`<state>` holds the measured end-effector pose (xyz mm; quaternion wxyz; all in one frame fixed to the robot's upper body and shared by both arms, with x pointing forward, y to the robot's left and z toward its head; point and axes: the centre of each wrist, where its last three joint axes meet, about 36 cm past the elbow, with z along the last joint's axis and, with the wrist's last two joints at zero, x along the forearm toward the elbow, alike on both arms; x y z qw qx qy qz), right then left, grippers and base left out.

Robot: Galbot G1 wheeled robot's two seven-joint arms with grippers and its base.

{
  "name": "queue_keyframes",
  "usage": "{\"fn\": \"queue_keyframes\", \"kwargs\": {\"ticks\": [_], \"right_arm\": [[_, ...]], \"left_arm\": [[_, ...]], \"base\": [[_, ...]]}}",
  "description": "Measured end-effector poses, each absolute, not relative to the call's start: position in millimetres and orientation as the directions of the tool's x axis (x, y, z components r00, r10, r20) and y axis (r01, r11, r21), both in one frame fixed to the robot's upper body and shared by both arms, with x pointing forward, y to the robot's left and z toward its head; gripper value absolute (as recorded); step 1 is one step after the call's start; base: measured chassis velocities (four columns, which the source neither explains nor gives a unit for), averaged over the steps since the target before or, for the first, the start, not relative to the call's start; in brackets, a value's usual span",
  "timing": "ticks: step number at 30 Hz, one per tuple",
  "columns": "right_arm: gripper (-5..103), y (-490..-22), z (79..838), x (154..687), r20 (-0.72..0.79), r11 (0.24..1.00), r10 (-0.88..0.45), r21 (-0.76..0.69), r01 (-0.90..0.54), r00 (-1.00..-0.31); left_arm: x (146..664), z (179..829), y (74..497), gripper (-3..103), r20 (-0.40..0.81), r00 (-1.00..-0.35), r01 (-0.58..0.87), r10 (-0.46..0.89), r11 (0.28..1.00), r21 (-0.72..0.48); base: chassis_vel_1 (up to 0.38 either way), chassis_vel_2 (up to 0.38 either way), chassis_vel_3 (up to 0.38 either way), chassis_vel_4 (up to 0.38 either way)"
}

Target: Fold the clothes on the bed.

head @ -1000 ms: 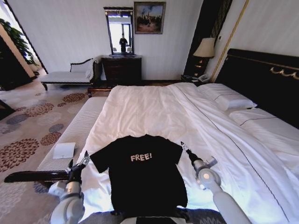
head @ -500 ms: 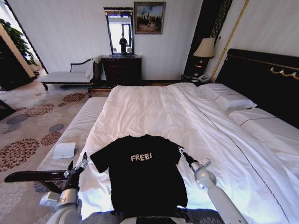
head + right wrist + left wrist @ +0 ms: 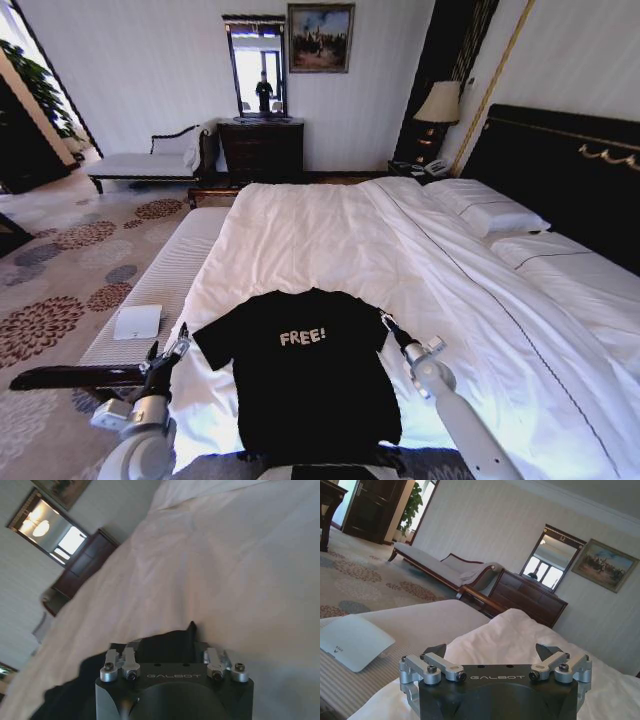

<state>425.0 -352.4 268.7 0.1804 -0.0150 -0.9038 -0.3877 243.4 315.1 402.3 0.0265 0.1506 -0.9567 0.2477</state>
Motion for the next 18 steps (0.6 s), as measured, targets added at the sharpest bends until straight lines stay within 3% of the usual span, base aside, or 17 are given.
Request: {"fn": "queue_keyframes", "kwargs": {"ticks": [3, 10, 13, 18], "right_arm": [[43, -354, 265, 424, 0.360, 0.713, -0.095, 0.675, 0.189, -0.928], [21, -356, 264, 423, 0.358, 0.740, -0.075, 0.646, 0.189, -0.931], [5, -356, 266, 421, 0.349, 0.750, -0.065, 0.635, 0.185, -0.935], [1, -354, 272, 416, 0.327, 0.770, -0.062, 0.616, 0.163, -0.943]], "left_arm": [[241, 398, 314, 100, 0.139, -0.951, -0.310, -0.277, 0.832, -0.461], [236, 396, 314, 100, 0.148, -0.947, -0.320, -0.284, 0.833, -0.452], [235, 395, 314, 100, 0.147, -0.946, -0.325, -0.290, 0.835, -0.444], [232, 395, 313, 100, 0.145, -0.944, -0.329, -0.296, 0.838, -0.436]], "base": [[0.000, 0.000, 0.000, 0.000], [0.000, 0.000, 0.000, 0.000], [0.000, 0.000, 0.000, 0.000], [0.000, 0.000, 0.000, 0.000]]}}
